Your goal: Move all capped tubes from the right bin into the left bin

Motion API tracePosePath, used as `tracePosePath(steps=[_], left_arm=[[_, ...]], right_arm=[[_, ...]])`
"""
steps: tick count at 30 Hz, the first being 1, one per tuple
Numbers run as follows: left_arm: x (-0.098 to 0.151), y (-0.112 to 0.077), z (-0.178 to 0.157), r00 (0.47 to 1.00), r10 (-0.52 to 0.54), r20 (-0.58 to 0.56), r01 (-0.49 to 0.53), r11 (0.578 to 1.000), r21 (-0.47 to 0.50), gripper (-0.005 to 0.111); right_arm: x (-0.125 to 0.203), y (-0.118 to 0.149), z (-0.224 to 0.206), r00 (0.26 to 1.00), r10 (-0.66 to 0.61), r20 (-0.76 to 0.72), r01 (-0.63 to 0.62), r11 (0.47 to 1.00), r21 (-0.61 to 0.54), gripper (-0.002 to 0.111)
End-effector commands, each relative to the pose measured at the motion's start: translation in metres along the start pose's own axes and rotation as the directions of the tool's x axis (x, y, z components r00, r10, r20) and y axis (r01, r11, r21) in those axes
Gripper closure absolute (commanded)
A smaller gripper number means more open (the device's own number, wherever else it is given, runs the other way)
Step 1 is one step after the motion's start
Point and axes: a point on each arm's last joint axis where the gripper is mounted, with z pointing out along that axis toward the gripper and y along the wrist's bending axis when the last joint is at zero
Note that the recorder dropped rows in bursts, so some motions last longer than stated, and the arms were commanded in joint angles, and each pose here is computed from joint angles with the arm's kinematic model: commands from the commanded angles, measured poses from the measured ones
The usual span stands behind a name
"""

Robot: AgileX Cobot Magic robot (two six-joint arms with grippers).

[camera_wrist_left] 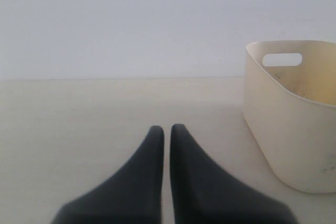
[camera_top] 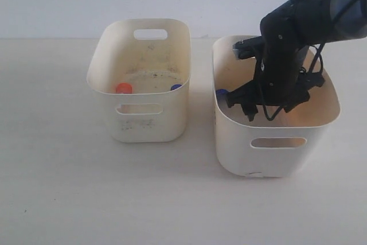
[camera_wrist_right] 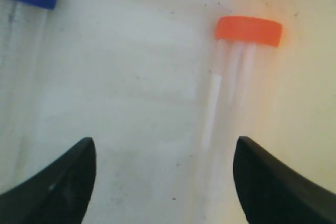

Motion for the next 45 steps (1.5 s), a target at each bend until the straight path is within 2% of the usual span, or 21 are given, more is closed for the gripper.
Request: tracePosePath(steps=[1,4,10,16,19,21,23,25,27,33,38,42,45], left_arm=[[-0.001,0.000,0.000,1.000,-0.007,0.005,0.007,1.000,0.008,0.103],[-0.001,0.000,0.000,1.000,-0.007,0.005,0.007,1.000,0.008,0.103],[-0.001,0.000,0.000,1.000,-0.007,0.005,0.007,1.000,0.008,0.103],[-0.001,0.000,0.000,1.000,-0.007,0.005,0.007,1.000,0.008,0.103],[-0.001,0.000,0.000,1.000,-0.007,0.005,0.007,1.000,0.008,0.103],[-0.001,0.000,0.000,1.000,-0.007,0.005,0.007,1.000,0.008,0.103],[-0.001,0.000,0.000,1.000,-0.007,0.005,0.007,1.000,0.008,0.103],[-0.001,0.000,0.000,1.000,-0.007,0.005,0.007,1.000,0.008,0.103],[-0.001,0.000,0.000,1.000,-0.007,0.005,0.007,1.000,0.008,0.103],[-0.001,0.000,0.000,1.000,-0.007,0.005,0.007,1.000,0.008,0.103],[-0.001,0.000,0.000,1.000,-0.007,0.005,0.007,1.000,0.008,0.103],[-0.001,0.000,0.000,1.000,-0.007,0.005,0.007,1.000,0.008,0.103],[-0.001,0.000,0.000,1.000,-0.007,0.005,0.007,1.000,0.008,0.103]], right_arm=[[0.007,-0.018,0.001,0.996,0.041,-0.074,-0.031,0.991,0.131,0.038],[0.006,-0.022,0.001,0.998,0.015,-0.066,-0.003,0.985,0.170,0.038],[0.007,-0.023,0.001,0.996,0.043,-0.077,-0.028,0.981,0.191,0.038],[0.011,-0.023,0.000,0.993,0.040,-0.115,-0.018,0.982,0.188,0.050],[0.011,-0.022,0.001,0.992,0.005,-0.126,0.018,0.984,0.177,0.041],[0.010,-0.023,0.000,0.992,-0.021,-0.121,0.044,0.981,0.191,0.041],[0.009,-0.017,-0.003,0.991,-0.083,-0.101,0.105,0.965,0.241,0.041],[0.008,-0.014,-0.010,0.978,-0.182,-0.100,0.206,0.905,0.371,0.041],[0.008,-0.011,-0.013,0.976,-0.196,-0.095,0.218,0.886,0.409,0.041],[0.008,0.000,-0.009,0.991,-0.130,-0.042,0.136,0.942,0.306,0.041],[0.008,0.000,-0.009,0.987,-0.156,-0.043,0.162,0.937,0.309,0.041],[0.007,-0.002,-0.011,0.978,-0.200,-0.058,0.207,0.914,0.348,0.041],[0.006,-0.003,-0.016,0.961,-0.266,-0.071,0.270,0.860,0.433,0.041]])
